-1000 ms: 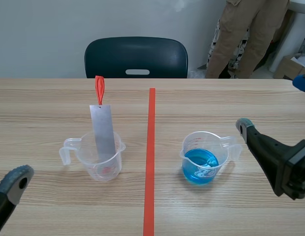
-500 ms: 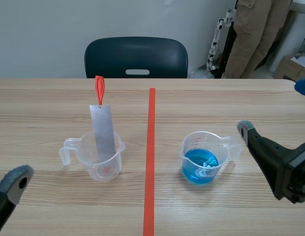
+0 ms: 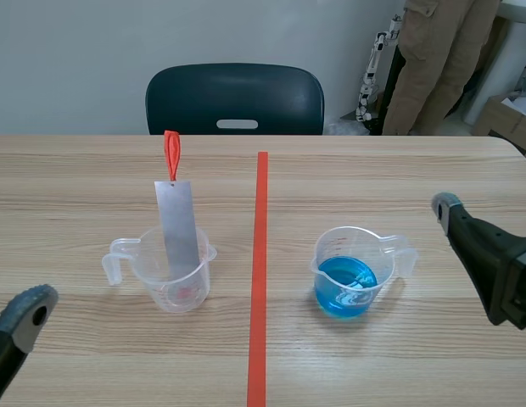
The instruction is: Do the redox reaction experiment. return to the home posture
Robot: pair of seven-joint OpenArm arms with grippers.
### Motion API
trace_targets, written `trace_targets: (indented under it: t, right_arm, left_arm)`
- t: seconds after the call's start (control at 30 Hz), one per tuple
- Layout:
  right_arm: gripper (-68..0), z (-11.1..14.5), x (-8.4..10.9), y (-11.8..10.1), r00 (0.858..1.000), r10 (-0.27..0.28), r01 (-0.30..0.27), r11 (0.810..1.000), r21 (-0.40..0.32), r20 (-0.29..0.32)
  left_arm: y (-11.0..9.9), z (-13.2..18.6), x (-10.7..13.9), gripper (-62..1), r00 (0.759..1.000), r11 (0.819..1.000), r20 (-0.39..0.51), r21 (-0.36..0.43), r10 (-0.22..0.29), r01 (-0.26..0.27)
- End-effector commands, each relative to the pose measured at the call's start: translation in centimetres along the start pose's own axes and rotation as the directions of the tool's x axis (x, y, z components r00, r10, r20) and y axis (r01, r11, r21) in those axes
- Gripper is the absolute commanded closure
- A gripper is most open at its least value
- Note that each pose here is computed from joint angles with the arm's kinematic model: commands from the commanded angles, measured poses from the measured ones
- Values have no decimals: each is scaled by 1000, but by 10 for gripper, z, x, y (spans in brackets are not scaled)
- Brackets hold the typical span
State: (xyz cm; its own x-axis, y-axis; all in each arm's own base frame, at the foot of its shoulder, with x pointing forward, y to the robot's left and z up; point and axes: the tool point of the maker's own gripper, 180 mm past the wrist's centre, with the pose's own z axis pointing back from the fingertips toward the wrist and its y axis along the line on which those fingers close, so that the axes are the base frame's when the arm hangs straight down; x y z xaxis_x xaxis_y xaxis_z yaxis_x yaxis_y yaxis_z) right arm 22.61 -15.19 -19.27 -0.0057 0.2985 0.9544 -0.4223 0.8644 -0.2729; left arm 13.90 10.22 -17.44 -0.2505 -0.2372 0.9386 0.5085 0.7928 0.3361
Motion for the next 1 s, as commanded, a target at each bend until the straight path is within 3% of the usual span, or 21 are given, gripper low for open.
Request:
trace_targets:
  t: [0.0,0.27,0.6,0.77,0.97]
  right_arm:
    - [-679,0,5,-2,1000,-3,3,1000,-5,15]
    - [-679,4,-1,-1,999,-26,26,999,21,-22]
    - [-679,7,-10,4,998,6,-5,1000,28,-58]
    - [-679,15,-18,22,996,-11,20,995,103,-92]
    - [-679,18,-21,26,995,-12,24,993,117,-103]
  left_arm:
    - [1,-2,8,-508,1000,1000,29,6,5,-5]
    - [1,-2,8,-508,1000,1000,29,6,5,-5]
    - [1,-2,8,-508,1000,1000,29,6,5,-5]
    - [1,-2,8,-508,1000,1000,29,6,5,-5]
    - [1,-2,8,-508,1000,1000,29,6,5,-5]
